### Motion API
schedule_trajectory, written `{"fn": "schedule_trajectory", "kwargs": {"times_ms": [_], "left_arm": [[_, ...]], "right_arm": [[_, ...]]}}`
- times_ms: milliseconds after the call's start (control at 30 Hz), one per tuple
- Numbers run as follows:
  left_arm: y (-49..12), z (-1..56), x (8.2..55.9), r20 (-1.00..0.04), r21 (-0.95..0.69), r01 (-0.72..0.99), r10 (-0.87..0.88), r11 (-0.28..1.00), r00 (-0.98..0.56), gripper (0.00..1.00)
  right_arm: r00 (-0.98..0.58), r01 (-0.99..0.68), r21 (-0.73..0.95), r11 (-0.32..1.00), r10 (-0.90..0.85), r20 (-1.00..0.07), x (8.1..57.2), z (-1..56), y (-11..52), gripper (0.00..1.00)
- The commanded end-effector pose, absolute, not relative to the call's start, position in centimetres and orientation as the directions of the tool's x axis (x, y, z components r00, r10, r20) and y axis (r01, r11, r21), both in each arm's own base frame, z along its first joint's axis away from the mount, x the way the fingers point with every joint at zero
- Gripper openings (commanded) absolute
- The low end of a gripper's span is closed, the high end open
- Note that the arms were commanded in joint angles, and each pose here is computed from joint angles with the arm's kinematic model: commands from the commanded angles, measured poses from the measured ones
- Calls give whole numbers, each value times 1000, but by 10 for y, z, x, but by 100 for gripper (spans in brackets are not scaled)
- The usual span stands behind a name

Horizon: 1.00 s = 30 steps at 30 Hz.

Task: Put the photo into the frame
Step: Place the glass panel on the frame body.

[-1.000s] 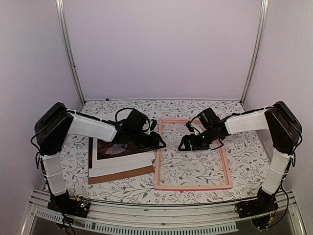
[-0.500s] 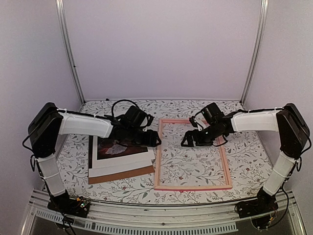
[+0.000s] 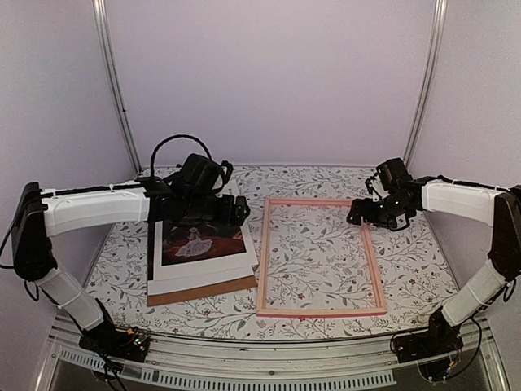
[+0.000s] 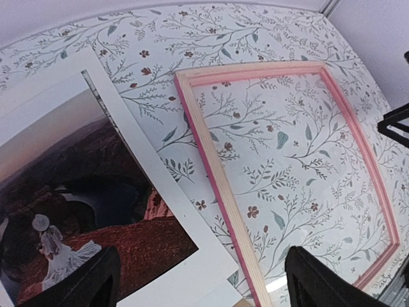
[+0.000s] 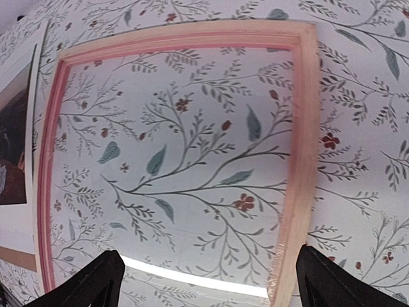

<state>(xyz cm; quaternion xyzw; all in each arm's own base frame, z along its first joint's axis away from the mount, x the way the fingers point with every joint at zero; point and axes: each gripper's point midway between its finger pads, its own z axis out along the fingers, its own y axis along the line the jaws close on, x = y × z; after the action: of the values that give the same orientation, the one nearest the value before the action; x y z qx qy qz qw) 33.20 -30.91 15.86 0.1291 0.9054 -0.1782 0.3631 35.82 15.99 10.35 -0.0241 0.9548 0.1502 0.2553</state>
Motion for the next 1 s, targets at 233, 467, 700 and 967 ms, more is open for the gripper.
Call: {"fn": "schedule_trajectory", "kwargs": {"times_ms": [233, 467, 700, 967], "left_arm": [[-261, 174, 332, -754, -97, 306, 131, 947, -644, 92], [-248, 161, 332, -729, -83, 277, 132, 957, -672, 91], [-247, 155, 333, -718, -85, 273, 131, 958, -683, 91], [-240, 151, 334, -712, -60, 256, 138, 965, -688, 91]], "right_arm": [[-917, -26, 181, 983, 48, -396, 344, 63, 104, 75], [-938, -45, 183, 982, 22, -346, 343, 41, 107, 54], [-942, -52, 187, 981, 14, -336, 345, 33, 106, 44], [-948, -52, 178, 983, 8, -318, 347, 22, 102, 35]]}}
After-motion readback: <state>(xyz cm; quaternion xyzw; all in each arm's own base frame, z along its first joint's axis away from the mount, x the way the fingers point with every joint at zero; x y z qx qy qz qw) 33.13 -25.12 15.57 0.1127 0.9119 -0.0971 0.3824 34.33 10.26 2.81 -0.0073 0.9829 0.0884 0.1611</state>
